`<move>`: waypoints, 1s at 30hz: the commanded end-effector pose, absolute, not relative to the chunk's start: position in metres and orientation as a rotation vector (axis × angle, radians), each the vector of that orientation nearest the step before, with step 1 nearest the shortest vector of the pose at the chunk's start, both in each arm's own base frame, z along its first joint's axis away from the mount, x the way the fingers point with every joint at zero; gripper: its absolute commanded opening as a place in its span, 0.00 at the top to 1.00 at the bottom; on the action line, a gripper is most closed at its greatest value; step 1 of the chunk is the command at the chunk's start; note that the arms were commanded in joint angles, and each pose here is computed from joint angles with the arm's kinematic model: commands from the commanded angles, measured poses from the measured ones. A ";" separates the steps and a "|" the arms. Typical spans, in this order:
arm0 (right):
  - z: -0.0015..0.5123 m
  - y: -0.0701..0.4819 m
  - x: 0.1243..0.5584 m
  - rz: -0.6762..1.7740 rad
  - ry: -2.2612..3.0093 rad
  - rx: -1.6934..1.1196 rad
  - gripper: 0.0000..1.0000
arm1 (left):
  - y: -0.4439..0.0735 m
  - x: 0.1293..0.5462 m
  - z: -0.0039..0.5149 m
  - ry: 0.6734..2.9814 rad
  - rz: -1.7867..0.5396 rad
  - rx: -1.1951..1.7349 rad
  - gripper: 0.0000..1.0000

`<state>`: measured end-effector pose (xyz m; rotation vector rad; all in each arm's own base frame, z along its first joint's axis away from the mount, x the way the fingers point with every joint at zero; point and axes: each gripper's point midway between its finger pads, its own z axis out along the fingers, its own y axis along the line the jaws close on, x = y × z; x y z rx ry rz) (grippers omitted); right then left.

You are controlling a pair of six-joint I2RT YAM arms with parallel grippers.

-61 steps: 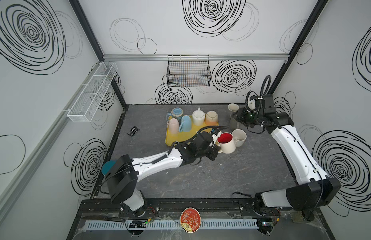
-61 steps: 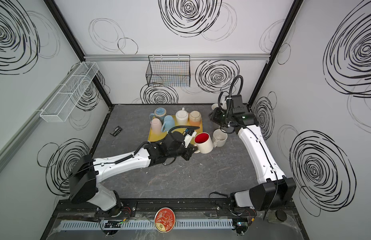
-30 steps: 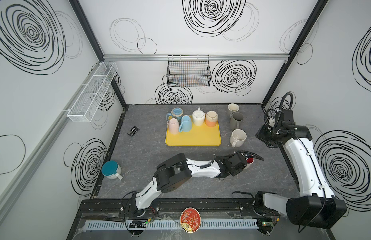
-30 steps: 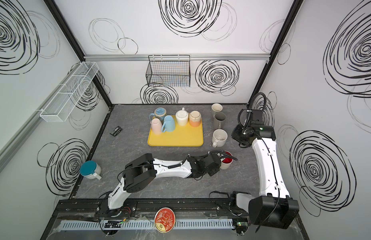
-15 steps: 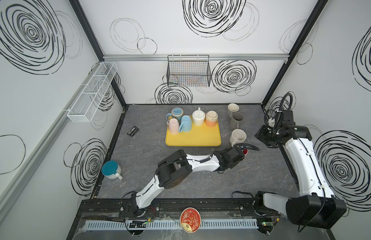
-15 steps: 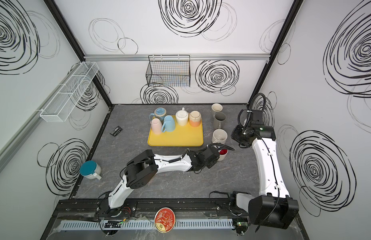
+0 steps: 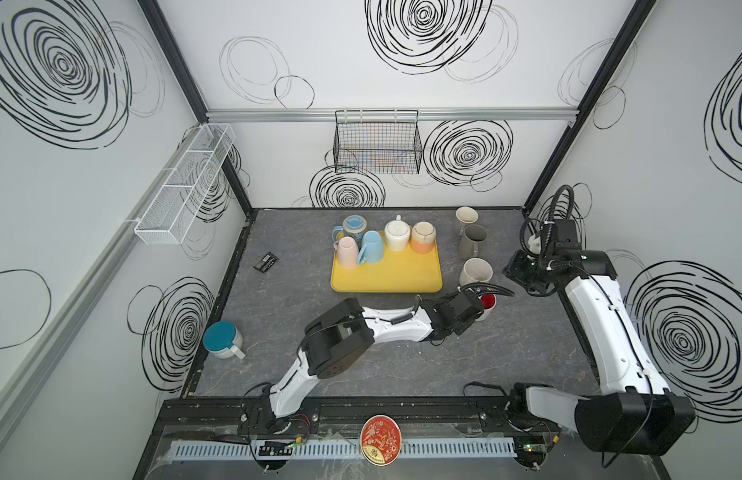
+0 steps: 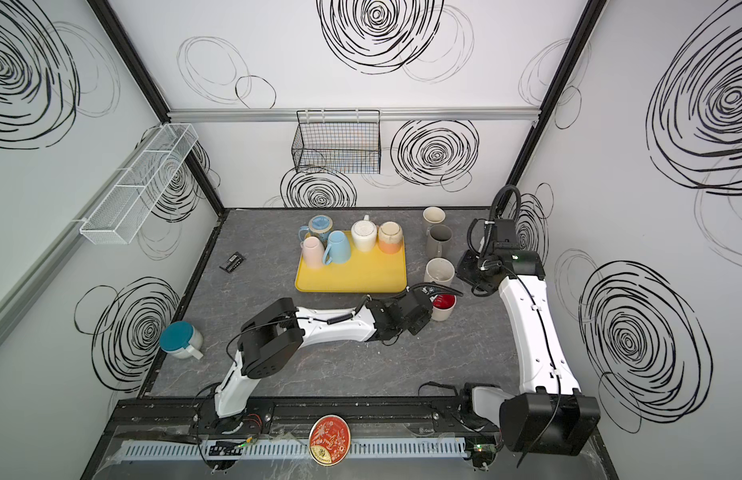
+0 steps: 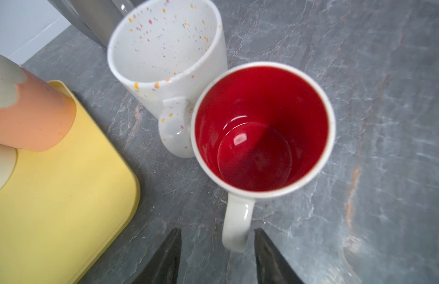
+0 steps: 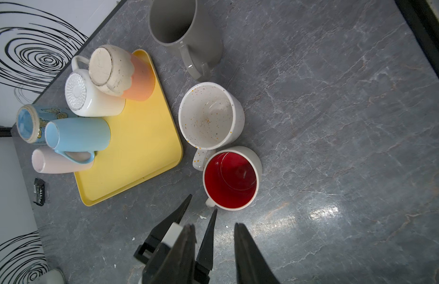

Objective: Turn the mug right side up

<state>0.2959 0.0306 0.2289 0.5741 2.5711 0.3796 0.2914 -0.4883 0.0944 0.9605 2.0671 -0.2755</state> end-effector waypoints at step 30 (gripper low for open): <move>0.117 0.186 0.408 0.170 2.823 0.261 0.52 | -0.089 0.420 0.064 2.523 -0.114 -0.319 0.47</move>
